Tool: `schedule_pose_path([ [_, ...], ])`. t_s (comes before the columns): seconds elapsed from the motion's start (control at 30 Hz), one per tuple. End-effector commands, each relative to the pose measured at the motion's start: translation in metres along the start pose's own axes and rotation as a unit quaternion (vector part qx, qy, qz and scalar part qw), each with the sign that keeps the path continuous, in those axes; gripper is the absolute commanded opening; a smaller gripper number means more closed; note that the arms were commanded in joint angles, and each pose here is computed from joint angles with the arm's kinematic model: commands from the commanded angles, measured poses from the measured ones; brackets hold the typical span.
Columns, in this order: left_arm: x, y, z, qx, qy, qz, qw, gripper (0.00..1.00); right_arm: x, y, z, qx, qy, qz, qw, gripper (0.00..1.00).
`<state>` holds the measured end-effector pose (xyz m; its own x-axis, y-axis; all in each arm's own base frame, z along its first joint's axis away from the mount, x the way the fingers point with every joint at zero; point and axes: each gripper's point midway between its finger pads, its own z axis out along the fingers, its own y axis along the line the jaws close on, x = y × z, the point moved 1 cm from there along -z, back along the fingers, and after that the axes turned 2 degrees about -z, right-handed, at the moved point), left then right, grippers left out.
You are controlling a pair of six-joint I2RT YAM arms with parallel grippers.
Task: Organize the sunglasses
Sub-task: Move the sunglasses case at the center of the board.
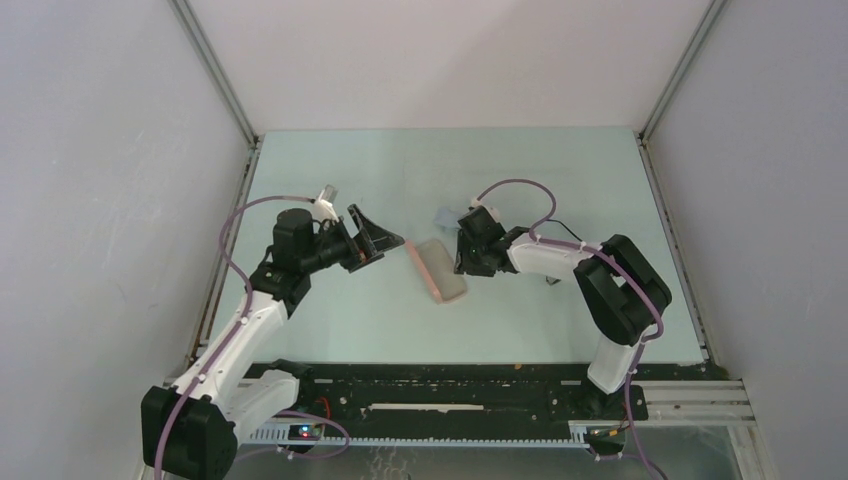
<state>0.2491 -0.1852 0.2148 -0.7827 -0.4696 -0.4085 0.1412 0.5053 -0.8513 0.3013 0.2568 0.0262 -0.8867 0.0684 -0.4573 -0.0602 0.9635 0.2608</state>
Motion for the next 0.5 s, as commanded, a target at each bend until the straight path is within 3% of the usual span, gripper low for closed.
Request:
schedule_pose_path([
  [0.0,-0.002,-0.003,0.001,0.015,-0.002,0.005,1.000,1.00,0.056,-0.053,-0.003,0.083,0.101,-0.026,0.991,0.51],
  [0.4,0.000,0.001,0.003,0.011,0.001,0.000,1.000,1.00,0.057,-0.037,-0.009,0.050,0.106,-0.017,0.993,0.18],
  [0.47,0.000,0.001,0.003,0.011,0.001,0.000,1.000,1.00,0.058,-0.036,-0.009,0.055,0.105,-0.005,0.993,0.07],
])
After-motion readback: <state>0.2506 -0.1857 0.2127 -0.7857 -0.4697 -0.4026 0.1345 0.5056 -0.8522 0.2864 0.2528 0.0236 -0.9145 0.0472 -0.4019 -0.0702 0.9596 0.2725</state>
